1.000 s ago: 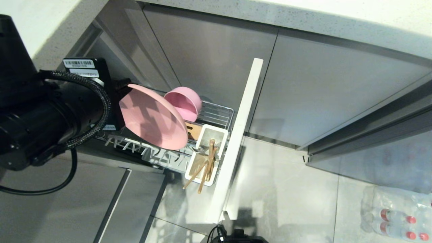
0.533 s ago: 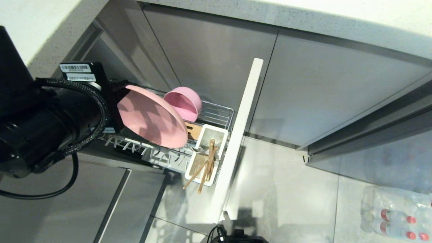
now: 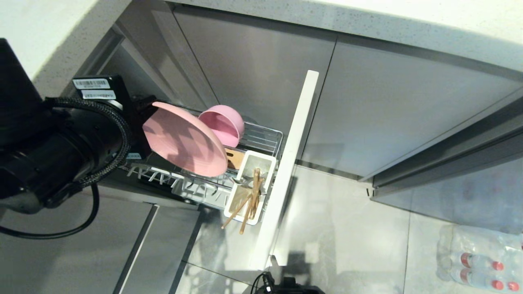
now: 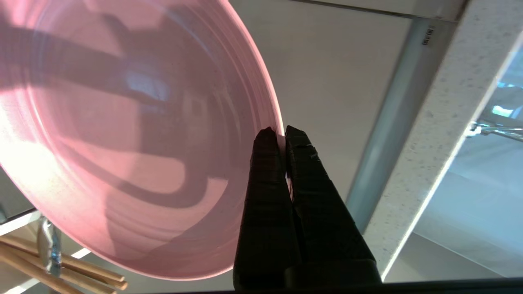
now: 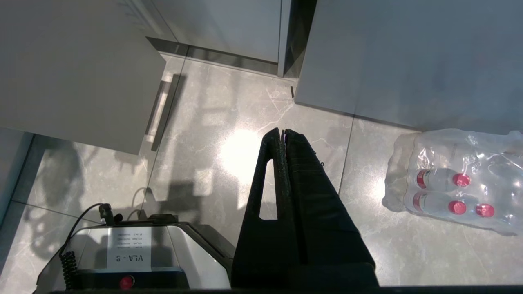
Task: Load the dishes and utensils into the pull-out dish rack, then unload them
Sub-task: Pick up the plate and place it in the cupboard
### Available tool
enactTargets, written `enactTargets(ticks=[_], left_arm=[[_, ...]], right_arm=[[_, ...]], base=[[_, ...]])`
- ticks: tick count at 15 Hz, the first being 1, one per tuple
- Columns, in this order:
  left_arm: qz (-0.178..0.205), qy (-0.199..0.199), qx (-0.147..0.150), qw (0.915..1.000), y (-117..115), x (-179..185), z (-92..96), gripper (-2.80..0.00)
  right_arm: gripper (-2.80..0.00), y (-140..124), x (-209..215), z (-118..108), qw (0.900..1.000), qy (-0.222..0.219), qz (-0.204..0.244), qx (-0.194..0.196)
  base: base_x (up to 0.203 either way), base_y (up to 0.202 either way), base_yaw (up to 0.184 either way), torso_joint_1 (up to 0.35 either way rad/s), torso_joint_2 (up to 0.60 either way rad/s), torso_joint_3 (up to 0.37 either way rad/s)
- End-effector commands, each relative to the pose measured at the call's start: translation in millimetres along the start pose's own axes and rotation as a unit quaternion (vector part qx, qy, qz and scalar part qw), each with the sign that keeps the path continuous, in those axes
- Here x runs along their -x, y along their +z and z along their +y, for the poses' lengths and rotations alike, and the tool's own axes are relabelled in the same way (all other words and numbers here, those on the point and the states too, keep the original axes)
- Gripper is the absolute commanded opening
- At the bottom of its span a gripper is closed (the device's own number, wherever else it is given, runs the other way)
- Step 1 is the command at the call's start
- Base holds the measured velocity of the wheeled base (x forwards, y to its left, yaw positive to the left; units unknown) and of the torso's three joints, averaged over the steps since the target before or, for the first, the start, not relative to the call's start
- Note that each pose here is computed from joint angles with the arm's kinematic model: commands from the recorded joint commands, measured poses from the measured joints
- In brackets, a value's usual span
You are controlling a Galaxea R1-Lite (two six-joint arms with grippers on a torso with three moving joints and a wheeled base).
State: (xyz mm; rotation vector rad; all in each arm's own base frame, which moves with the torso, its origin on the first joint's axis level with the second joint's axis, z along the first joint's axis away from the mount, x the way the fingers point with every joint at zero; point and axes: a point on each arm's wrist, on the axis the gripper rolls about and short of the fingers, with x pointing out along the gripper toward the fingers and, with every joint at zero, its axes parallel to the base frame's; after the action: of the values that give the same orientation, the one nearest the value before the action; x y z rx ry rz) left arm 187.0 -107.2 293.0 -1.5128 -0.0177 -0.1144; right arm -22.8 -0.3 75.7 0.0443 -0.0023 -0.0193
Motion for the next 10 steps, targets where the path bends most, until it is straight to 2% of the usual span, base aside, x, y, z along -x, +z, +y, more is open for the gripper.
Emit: enactTargets(ticks=[1, 10], left_arm=[[-0.003, 0.007, 0.001, 1.0000, -1, -4, 4.1, -2.80], [-0.008, 0.029, -0.001, 0.9996, -3, -12, 15.0, -2.80]], right_arm=[[-2.80, 0, 0, 0, 1.000, 0.000, 0.000, 0.000], [-2.80, 0, 0, 0, 1.000, 0.000, 0.000, 0.000]], base=[[0.000, 0.000, 0.000, 0.000, 0.00, 0.000], [0.000, 0.000, 0.000, 0.000, 0.00, 0.000]])
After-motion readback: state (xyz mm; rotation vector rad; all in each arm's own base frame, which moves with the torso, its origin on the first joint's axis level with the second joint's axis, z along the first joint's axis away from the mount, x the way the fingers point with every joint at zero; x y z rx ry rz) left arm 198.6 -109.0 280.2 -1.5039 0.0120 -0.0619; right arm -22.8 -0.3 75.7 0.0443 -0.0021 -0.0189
